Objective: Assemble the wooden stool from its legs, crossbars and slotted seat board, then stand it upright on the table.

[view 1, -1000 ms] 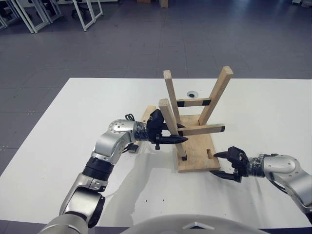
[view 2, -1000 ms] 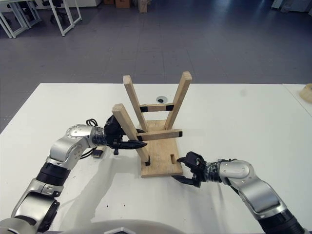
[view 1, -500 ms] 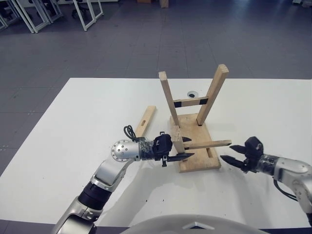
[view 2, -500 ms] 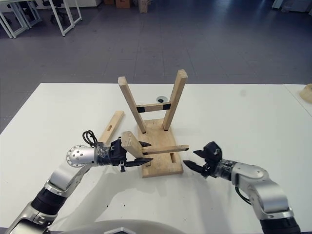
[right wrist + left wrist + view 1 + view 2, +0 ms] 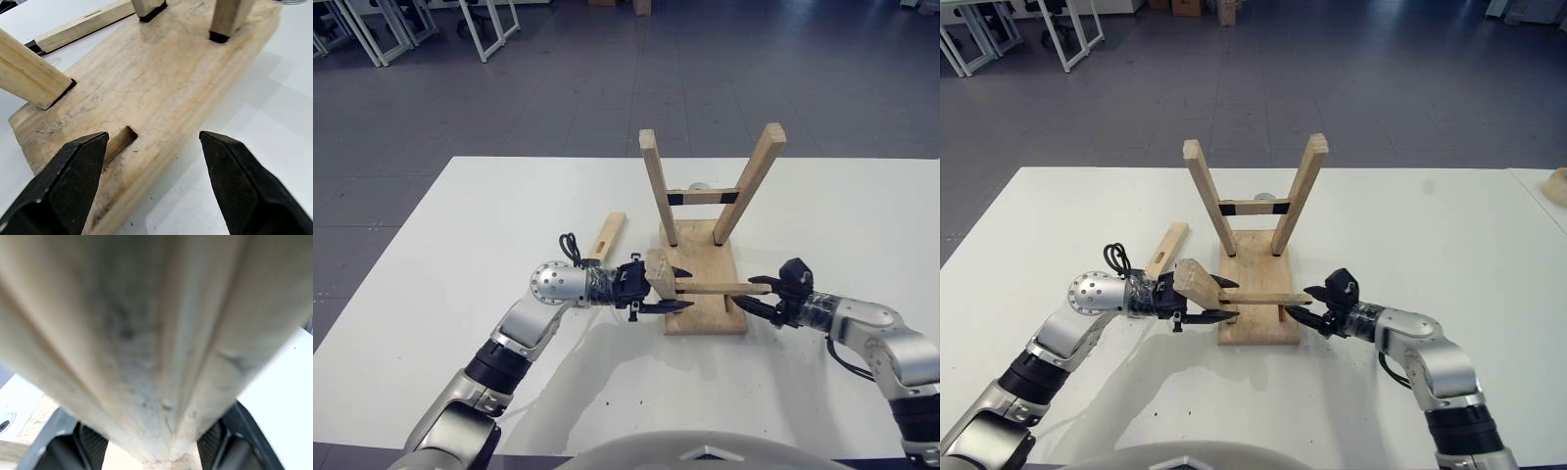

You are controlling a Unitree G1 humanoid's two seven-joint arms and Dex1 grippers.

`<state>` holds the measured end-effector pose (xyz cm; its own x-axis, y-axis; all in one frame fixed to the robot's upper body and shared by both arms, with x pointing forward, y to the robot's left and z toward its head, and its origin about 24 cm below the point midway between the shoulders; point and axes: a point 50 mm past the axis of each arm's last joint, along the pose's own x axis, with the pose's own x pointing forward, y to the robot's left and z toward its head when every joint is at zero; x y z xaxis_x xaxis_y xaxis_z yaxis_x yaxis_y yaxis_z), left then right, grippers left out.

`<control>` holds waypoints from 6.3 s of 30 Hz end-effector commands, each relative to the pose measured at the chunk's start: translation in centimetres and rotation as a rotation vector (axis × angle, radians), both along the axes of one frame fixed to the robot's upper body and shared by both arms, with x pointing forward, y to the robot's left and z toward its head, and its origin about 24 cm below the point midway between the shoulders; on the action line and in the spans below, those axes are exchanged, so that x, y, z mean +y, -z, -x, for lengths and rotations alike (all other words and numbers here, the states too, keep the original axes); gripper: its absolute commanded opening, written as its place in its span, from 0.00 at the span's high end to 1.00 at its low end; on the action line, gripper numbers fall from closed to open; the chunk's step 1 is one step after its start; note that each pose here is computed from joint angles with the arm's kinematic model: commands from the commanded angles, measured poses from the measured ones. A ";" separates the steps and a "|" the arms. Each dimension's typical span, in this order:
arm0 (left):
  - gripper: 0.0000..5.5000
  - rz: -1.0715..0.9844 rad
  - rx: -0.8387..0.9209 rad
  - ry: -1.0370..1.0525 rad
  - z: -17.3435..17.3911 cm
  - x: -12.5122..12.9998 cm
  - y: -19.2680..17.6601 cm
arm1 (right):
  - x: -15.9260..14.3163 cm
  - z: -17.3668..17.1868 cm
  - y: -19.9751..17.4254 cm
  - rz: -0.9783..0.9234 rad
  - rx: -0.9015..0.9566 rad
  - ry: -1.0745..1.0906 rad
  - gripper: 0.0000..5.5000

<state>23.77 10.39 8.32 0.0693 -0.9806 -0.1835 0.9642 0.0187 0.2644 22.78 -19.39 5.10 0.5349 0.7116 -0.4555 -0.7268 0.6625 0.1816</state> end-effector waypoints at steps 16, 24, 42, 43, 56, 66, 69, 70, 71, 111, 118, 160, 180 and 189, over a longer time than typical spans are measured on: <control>0.41 -0.330 0.221 0.006 1.8 3.7 6.6 | 1.6 0.7 3.0 0.091 -0.006 -0.053 0.38; 0.18 -0.398 0.165 -0.081 0.4 5.8 4.0 | 2.4 1.9 2.9 0.043 0.000 0.013 0.38; 0.05 -0.090 0.302 -1.247 1.0 8.6 1.6 | -5.0 1.9 1.1 0.130 -0.090 0.391 0.38; 0.05 -0.107 0.351 -1.259 1.3 8.4 2.3 | -5.2 2.0 1.0 0.140 -0.091 0.394 0.38; 0.26 -0.262 0.514 -1.292 1.7 9.9 7.5 | -0.9 2.5 2.0 0.320 -0.110 0.159 0.38; 0.55 -0.170 0.452 -1.410 0.5 11.4 6.3 | 2.2 2.7 -1.9 0.197 -0.138 0.111 0.38; 0.62 -0.036 0.377 -1.510 -0.7 13.0 4.3 | -1.3 1.3 -3.3 0.244 -0.177 0.205 0.38; 0.62 0.042 0.341 -1.527 -1.3 13.5 3.0 | -2.3 0.8 -4.1 0.250 -0.198 0.227 0.38; 0.62 0.116 0.303 -1.524 -1.9 13.8 1.7 | -3.0 0.3 -4.8 0.246 -0.216 0.246 0.38; 0.46 0.529 0.606 -0.168 -3.8 6.0 -12.7 | 7.1 -4.0 -18.3 -0.855 -0.073 -0.242 0.63; 0.26 0.649 0.545 -0.310 -4.1 9.2 -14.1 | 0.8 -2.8 -16.7 -0.626 -0.163 -0.064 0.63; 0.26 0.656 0.674 -0.677 -1.7 11.1 -5.2 | 3.9 2.3 -2.0 -0.105 -0.369 -0.574 0.63; 0.26 0.698 0.640 -0.732 -1.0 10.8 -5.2 | 4.7 2.8 -1.6 0.182 -0.234 -0.555 0.63; 0.26 0.791 0.457 -1.012 -3.5 13.2 -7.3 | 2.3 -0.4 2.5 0.415 -0.067 -0.347 0.63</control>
<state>26.06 22.08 14.29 0.8265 -0.5328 0.1817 0.5412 0.6634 -0.5168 23.31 -11.92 9.17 0.2460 0.9023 -0.3540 -0.9644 0.1912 -0.1829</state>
